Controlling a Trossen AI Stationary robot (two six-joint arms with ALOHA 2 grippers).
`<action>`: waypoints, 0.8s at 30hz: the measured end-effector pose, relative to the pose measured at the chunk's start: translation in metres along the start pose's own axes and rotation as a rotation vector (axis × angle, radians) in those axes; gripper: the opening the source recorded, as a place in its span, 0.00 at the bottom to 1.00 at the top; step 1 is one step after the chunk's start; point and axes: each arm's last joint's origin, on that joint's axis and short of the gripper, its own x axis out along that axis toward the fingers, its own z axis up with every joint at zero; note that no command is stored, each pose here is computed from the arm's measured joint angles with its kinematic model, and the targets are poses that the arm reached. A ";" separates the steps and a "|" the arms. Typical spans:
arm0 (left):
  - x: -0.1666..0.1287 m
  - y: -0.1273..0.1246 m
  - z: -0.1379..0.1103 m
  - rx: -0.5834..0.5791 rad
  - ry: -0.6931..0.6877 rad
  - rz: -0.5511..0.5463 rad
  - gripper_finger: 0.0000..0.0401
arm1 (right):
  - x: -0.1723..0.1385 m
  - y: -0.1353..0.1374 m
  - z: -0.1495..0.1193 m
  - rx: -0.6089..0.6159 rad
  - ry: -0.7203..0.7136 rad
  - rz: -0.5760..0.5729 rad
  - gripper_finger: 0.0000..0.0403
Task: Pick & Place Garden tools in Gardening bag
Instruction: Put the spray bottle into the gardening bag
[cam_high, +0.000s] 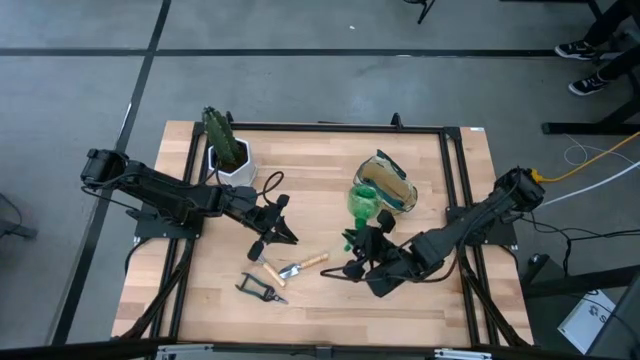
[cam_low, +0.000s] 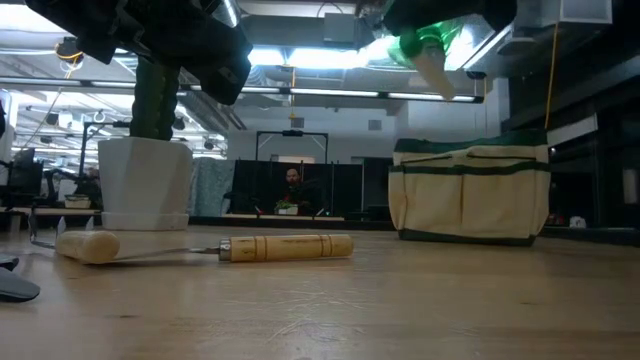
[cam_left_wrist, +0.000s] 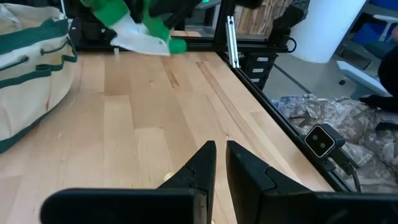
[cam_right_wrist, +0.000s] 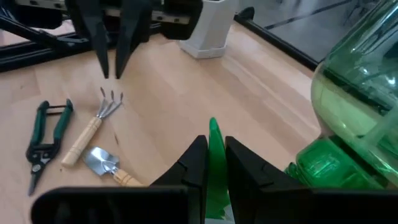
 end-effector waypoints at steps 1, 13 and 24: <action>0.000 0.000 0.000 0.000 -0.001 0.000 0.08 | 0.000 -0.002 0.002 0.007 -0.003 -0.003 0.10; 0.000 0.000 0.000 0.000 0.000 0.000 0.08 | 0.026 -0.042 0.037 -0.036 0.038 -0.066 0.10; 0.000 0.000 0.000 0.000 -0.001 0.000 0.08 | 0.019 -0.086 0.063 -0.166 0.068 -0.116 0.10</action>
